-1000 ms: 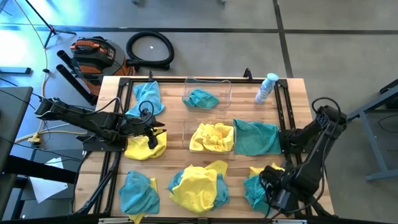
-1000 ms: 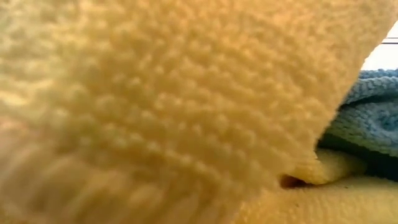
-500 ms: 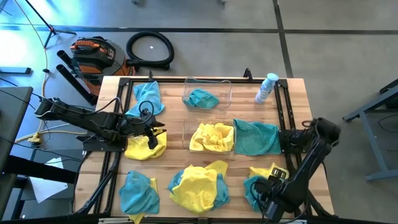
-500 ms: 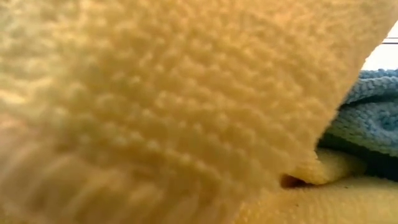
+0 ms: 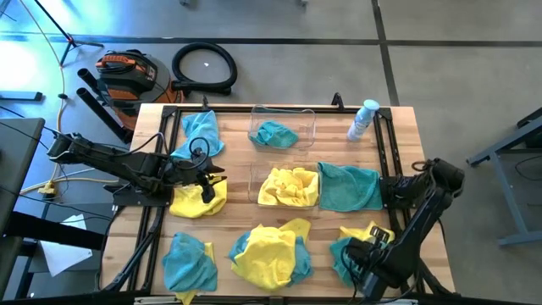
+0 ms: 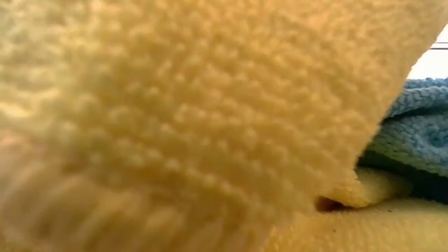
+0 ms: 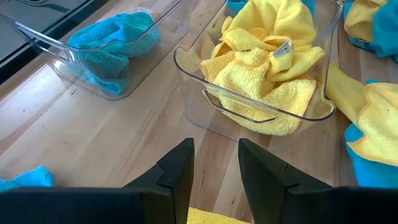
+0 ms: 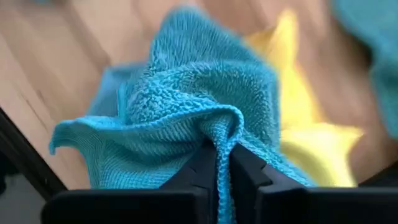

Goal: Sort microfiber towel by color & place in baskets
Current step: Put the blue towel into the top transparent bin

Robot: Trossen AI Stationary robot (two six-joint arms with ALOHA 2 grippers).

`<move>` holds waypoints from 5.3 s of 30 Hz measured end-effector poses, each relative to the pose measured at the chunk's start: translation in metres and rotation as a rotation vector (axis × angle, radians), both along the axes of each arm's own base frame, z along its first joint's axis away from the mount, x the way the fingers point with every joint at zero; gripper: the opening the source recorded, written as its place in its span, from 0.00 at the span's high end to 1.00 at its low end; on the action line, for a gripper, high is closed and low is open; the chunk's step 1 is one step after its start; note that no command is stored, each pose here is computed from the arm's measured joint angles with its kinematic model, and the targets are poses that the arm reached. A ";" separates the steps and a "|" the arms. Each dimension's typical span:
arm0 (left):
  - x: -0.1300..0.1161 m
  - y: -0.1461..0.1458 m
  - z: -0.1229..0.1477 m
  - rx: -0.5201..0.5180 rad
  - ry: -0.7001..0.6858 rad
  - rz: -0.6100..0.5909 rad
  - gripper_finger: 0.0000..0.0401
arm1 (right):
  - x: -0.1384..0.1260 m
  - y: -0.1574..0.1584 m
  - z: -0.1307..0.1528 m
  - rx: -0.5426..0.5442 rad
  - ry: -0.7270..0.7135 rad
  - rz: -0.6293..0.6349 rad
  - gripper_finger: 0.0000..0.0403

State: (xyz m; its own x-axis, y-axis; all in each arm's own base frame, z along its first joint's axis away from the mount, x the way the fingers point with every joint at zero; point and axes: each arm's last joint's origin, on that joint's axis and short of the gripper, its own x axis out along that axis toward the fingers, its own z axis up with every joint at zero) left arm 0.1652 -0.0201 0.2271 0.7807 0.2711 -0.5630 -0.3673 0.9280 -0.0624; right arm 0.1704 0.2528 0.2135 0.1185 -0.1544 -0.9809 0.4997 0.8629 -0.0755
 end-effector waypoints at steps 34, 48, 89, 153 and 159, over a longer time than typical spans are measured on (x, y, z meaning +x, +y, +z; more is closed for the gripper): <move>0.000 0.000 0.000 0.003 0.001 0.001 0.71 | 0.068 -0.236 0.204 -0.547 -0.413 -0.102 1.00; -0.001 0.000 -0.001 0.007 0.011 0.002 0.71 | 0.129 -0.384 0.164 -0.375 -0.391 -0.182 1.00; -0.001 0.001 -0.001 0.043 0.019 0.008 0.71 | 0.206 -0.461 -0.035 -0.022 0.000 -0.174 0.68; 0.053 -0.054 0.051 0.034 0.512 0.115 0.71 | -0.004 -0.204 -0.017 -0.167 -0.811 -0.027 0.57; 0.047 -0.085 0.054 -0.133 0.607 0.207 0.71 | -0.008 -0.194 -0.016 -0.182 -0.822 0.031 0.57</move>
